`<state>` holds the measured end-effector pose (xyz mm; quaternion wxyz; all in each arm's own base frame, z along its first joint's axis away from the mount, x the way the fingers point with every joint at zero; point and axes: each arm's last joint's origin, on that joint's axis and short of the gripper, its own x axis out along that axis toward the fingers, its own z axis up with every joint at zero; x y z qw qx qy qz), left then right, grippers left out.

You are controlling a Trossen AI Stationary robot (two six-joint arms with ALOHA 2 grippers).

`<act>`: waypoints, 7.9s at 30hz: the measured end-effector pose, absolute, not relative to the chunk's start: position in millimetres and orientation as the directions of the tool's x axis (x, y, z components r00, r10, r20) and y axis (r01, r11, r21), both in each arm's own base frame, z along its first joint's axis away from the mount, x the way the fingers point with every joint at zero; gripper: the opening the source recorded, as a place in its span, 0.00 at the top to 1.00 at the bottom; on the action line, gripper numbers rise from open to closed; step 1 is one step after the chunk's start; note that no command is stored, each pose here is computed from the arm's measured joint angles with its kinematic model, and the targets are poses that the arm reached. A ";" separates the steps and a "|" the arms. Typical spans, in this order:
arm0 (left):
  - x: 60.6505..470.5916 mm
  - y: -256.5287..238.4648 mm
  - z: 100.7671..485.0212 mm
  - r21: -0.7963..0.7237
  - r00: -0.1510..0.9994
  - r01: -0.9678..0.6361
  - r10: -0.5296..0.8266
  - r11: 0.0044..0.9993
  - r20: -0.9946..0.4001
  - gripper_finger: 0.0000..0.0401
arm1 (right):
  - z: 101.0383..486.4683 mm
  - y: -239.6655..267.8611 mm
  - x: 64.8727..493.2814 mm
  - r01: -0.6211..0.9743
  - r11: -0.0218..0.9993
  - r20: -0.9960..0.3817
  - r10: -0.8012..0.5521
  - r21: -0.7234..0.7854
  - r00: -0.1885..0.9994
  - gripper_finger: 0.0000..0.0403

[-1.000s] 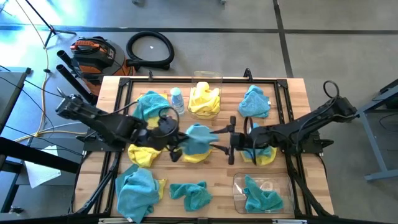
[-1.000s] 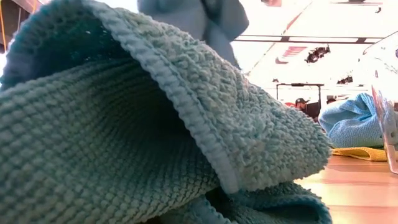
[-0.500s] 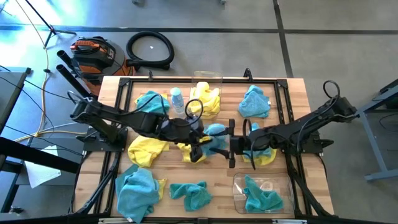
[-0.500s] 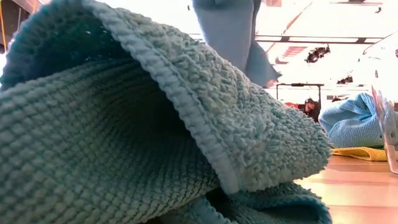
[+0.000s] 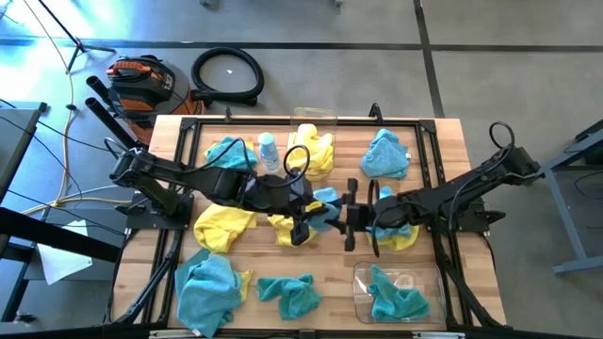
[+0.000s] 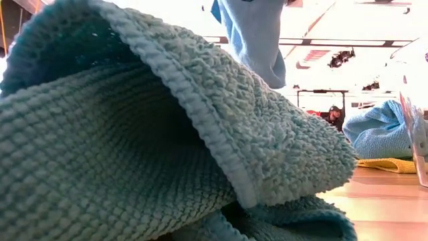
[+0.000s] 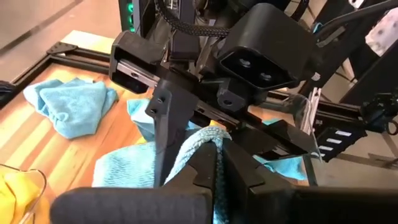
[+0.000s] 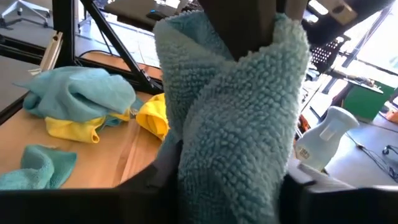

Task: Sort microfiber towel by color & place in baskets
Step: Put the blue towel into the bottom transparent bin

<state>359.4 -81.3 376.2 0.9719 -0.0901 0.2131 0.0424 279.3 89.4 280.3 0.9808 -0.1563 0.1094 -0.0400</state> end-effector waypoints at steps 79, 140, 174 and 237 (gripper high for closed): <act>313.9 -104.2 259.4 -0.174 0.756 -0.330 0.149 0.928 -0.637 0.74 | 167.2 263.0 196.1 0.679 0.726 -0.975 -0.051 0.112 0.215 0.96; 312.0 -107.5 258.7 -0.138 0.752 -0.305 0.149 0.942 -0.642 0.74 | 245.2 268.8 186.3 0.652 0.741 -0.956 -0.048 0.161 0.291 0.65; 311.3 -110.7 258.7 -0.197 0.753 -0.315 0.118 0.929 -0.647 0.74 | 266.8 261.1 158.8 0.795 0.576 -0.964 -0.044 0.190 0.262 0.52; 251.4 -185.8 249.3 -0.087 0.728 -0.352 0.214 0.932 -0.651 0.74 | 162.2 281.2 199.3 0.937 0.319 -0.971 -0.227 -0.139 -0.067 0.52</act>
